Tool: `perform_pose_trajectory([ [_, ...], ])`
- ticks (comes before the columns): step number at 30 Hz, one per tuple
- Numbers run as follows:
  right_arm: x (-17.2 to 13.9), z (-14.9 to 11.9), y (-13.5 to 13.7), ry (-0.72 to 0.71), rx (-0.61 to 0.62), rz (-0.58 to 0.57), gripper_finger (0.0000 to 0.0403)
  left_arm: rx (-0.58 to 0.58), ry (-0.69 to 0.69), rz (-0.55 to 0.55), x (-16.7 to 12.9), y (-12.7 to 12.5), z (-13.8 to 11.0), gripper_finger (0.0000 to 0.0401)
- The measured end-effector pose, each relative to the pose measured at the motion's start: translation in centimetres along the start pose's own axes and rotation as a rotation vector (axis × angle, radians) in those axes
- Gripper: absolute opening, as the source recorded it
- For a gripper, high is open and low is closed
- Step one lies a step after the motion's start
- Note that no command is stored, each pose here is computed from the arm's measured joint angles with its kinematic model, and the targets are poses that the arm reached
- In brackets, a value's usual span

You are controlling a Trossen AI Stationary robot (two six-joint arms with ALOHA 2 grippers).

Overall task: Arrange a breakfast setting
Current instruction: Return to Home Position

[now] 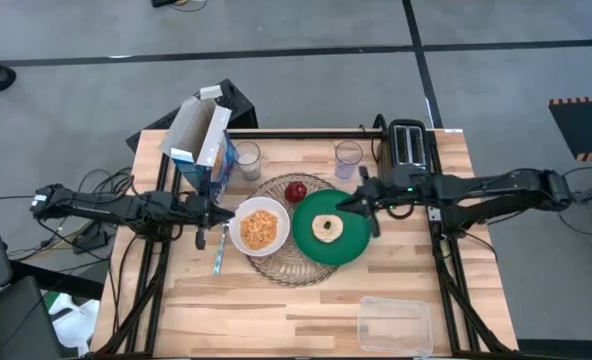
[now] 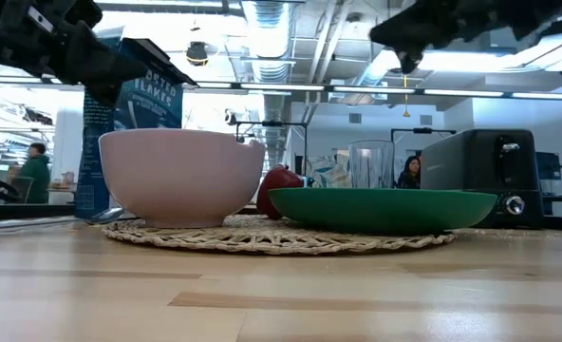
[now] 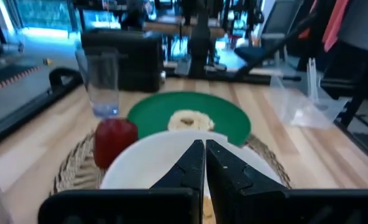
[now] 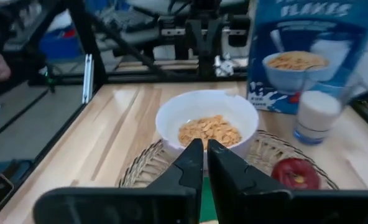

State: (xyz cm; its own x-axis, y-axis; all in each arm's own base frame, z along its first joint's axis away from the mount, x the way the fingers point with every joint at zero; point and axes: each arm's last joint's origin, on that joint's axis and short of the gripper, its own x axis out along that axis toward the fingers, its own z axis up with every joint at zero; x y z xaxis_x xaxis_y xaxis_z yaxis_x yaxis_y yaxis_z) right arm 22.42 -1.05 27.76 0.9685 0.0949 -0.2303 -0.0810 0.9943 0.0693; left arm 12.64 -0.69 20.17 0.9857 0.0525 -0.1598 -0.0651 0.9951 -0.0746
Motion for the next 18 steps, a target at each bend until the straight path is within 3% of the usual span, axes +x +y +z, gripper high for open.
perform_pose_trajectory([
  [10,-5.0,-3.0,-0.2,-0.160,0.059,-0.047,0.0029,0.031,-0.094,0.051,-2.0,0.6,-1.2,0.0000],
  [18,-7.8,-5.8,-0.2,-0.237,0.097,-0.109,0.0035,0.026,-0.155,0.051,-3.3,0.9,-2.1,0.0000],
])
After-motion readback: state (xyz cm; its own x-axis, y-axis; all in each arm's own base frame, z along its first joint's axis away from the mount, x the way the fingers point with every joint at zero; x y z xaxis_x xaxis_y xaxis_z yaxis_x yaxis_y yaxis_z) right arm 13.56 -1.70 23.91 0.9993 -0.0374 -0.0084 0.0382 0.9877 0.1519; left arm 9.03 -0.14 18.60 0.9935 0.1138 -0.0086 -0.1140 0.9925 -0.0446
